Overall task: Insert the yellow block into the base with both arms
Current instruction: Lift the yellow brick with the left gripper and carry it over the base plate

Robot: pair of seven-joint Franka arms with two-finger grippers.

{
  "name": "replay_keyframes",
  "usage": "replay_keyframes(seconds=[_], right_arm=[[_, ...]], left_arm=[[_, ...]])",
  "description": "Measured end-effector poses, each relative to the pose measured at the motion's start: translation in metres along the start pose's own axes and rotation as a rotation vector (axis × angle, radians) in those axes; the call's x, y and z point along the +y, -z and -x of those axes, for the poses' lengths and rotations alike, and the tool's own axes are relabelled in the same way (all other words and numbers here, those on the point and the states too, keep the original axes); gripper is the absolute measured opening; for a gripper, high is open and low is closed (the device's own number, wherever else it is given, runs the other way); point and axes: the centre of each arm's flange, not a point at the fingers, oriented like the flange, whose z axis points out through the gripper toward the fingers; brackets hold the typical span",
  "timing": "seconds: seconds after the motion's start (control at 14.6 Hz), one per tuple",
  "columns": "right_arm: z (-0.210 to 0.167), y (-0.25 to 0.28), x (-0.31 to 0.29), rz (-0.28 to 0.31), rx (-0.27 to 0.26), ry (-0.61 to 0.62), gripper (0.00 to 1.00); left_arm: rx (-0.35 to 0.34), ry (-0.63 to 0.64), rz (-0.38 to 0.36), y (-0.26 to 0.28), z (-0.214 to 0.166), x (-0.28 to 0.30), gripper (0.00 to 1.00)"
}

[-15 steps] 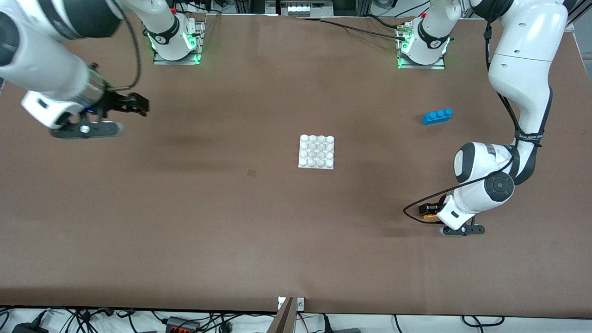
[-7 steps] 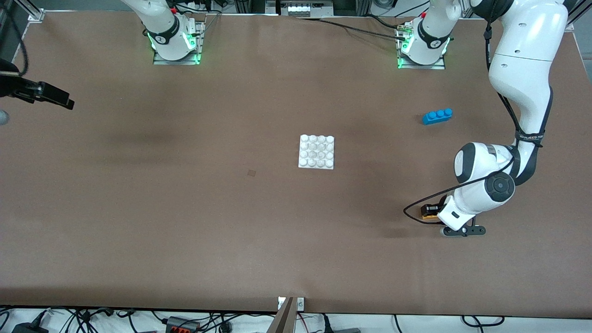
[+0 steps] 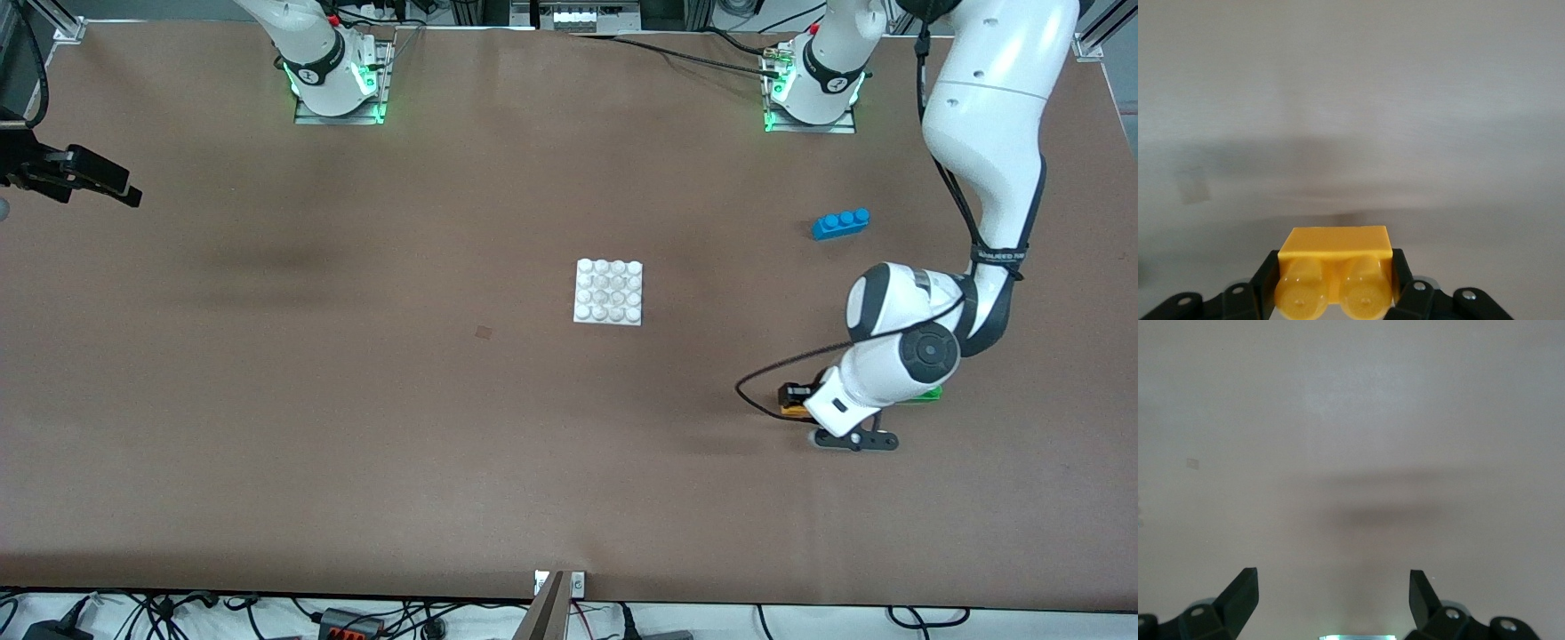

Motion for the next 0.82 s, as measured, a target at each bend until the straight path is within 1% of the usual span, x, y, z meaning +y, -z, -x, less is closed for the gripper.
replay_keyframes(seconds=[0.21, 0.27, 0.34, 0.41, 0.55, 0.62, 0.69, 0.82], right_arm=[[-0.001, 0.001, 0.0, 0.027, 0.006, 0.013, 1.0], [-0.002, 0.002, 0.001, 0.034, 0.022, 0.017, 1.0], [-0.005, 0.004, 0.001, 0.042, 0.044, 0.025, 1.0], [-0.007, 0.004, 0.002, 0.05, 0.055, 0.035, 1.0], [-0.01, 0.001, 0.001, 0.053, 0.058, 0.046, 1.0], [-0.011, 0.0, 0.0, 0.053, 0.056, 0.048, 1.0], [-0.012, -0.001, -0.001, 0.053, 0.056, 0.05, 1.0], [-0.012, -0.001, -0.001, 0.053, 0.056, 0.051, 1.0]], left_arm=[[-0.011, -0.059, 0.022, 0.031, 0.009, 0.049, 0.68], [-0.014, -0.071, 0.034, 0.039, 0.013, 0.064, 0.68], [-0.017, -0.068, 0.048, 0.043, 0.016, 0.081, 0.68], [-0.022, -0.043, 0.064, 0.045, 0.021, 0.099, 0.68], [-0.036, 0.039, 0.086, 0.048, 0.035, 0.142, 0.68], [-0.041, 0.06, 0.09, 0.048, 0.044, 0.165, 0.68], [-0.046, 0.061, 0.091, 0.047, 0.054, 0.189, 0.68], [-0.041, 0.018, 0.096, 0.04, 0.078, 0.236, 0.68]])
